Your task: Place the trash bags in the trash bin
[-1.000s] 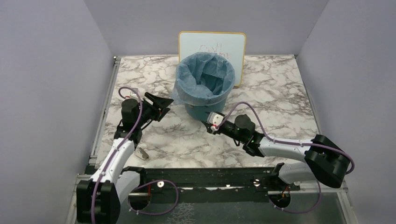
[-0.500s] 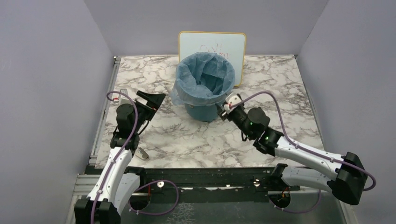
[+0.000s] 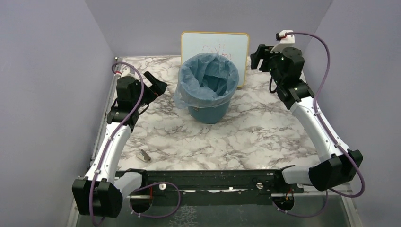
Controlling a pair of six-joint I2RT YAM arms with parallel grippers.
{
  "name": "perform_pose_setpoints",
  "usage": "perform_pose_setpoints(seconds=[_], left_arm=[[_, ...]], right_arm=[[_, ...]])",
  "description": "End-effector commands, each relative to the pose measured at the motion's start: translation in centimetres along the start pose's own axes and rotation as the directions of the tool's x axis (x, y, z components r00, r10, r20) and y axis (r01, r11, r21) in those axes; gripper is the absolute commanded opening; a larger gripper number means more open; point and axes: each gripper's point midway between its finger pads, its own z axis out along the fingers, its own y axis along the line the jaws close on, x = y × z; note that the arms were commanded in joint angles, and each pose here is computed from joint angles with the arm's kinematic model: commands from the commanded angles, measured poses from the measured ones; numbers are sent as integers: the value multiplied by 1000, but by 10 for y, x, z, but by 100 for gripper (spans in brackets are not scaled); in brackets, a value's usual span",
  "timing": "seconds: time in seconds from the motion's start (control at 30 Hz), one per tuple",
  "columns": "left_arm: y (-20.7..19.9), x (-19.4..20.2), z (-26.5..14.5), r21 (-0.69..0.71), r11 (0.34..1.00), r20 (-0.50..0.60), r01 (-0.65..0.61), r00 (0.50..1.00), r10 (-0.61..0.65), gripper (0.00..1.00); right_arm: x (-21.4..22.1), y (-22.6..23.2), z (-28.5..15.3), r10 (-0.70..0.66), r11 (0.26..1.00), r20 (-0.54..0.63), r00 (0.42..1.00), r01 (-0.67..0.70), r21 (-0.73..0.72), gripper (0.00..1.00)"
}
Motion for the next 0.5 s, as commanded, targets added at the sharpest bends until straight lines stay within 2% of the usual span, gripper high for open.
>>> perform_pose_setpoints(seconds=[0.0,0.1,0.17,0.3,0.4,0.47], left_arm=[[20,8,-4,-79,990,-63,-113,992,108,99],[15,8,-2,-50,992,-68,-118,991,114,99],[15,9,1,-48,991,-78,-121,990,117,99],[6,3,-1,-20,990,-68,-139,988,137,99],[4,-3,0,-18,991,-38,-132,991,131,99],[3,-3,0,-12,992,-38,-124,992,124,99]], right_arm=[[48,28,-4,313,931,-260,913,-349,-106,75],[48,25,3,499,796,-377,780,-585,-156,79],[48,20,8,597,691,-426,680,-706,-158,89],[65,10,17,757,541,-437,486,-841,2,99],[74,-1,20,802,482,-431,414,-875,56,100],[76,-3,21,809,458,-436,394,-888,49,100]])
